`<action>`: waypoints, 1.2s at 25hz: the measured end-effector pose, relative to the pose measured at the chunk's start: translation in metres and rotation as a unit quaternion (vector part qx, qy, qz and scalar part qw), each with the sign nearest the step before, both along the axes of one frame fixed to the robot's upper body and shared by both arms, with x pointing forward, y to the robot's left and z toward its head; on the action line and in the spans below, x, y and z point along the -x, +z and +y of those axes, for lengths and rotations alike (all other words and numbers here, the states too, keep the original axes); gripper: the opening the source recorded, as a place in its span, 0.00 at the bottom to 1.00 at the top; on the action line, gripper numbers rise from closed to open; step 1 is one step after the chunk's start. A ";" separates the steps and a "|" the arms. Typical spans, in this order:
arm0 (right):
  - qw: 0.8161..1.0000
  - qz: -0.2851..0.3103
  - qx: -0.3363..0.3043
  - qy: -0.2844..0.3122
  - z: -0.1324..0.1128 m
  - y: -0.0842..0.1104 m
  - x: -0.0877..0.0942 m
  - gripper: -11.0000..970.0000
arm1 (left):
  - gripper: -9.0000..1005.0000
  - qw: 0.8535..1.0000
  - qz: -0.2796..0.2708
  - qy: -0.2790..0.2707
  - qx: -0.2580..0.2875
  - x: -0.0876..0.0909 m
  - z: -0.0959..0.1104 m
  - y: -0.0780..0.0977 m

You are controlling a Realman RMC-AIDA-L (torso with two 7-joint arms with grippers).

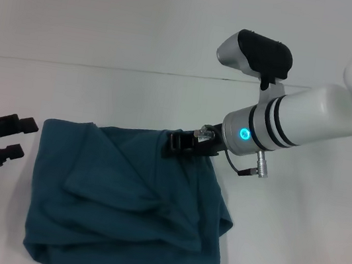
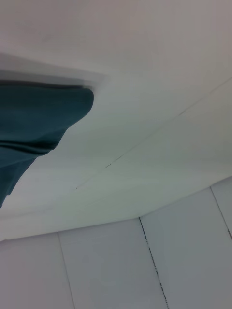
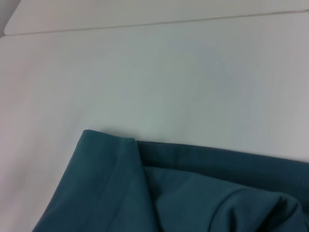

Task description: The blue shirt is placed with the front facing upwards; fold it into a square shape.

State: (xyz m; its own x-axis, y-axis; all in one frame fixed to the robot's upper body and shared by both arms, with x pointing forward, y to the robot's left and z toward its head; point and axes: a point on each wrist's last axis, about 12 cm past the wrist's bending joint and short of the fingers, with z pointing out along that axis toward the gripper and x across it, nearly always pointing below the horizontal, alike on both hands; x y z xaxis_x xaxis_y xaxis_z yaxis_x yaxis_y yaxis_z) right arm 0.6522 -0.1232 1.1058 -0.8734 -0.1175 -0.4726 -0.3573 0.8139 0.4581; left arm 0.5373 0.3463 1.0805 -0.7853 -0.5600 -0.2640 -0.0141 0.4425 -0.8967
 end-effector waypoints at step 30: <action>0.999 0.003 -0.029 -0.044 -0.053 0.016 -0.001 0.08 | 0.78 1.000 0.004 -0.002 0.002 0.002 -0.001 -0.002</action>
